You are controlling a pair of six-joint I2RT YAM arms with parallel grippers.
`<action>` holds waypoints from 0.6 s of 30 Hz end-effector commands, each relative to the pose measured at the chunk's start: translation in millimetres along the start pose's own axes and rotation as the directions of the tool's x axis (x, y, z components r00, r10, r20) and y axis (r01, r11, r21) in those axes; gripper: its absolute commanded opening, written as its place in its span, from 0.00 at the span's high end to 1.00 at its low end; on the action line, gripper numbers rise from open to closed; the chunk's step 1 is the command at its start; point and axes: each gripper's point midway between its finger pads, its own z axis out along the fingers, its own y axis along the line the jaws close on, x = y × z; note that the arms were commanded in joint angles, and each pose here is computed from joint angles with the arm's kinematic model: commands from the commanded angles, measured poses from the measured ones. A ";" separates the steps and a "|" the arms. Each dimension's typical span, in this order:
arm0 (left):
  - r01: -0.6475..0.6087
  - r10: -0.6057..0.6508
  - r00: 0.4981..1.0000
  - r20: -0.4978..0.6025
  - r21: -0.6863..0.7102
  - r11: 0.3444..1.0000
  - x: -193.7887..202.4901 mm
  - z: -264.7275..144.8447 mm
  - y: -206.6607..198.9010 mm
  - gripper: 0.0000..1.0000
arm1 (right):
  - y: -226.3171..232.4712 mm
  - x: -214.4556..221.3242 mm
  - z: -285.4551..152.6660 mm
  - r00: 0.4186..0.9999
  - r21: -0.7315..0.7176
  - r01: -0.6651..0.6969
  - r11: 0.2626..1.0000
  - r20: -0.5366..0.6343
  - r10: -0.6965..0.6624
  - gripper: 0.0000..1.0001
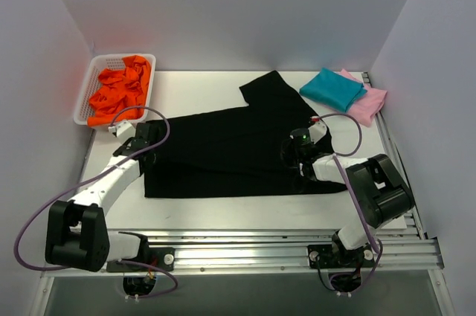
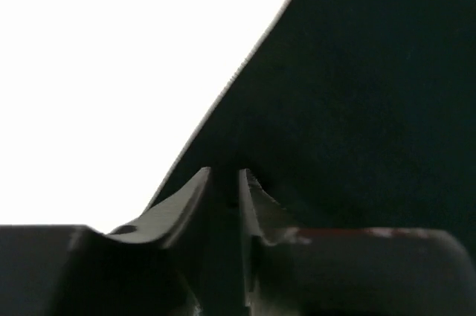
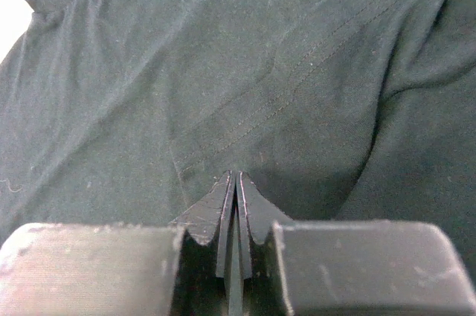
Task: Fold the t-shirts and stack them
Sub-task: Fold the tshirt
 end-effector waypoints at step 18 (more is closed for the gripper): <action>0.101 -0.095 0.995 -0.035 0.266 0.959 -7.5 -53.5 -38.0 0.06 | -9.3 -85.8 -72.3 0.963 0.100 -0.094 0.991 0.262 0.065 0.12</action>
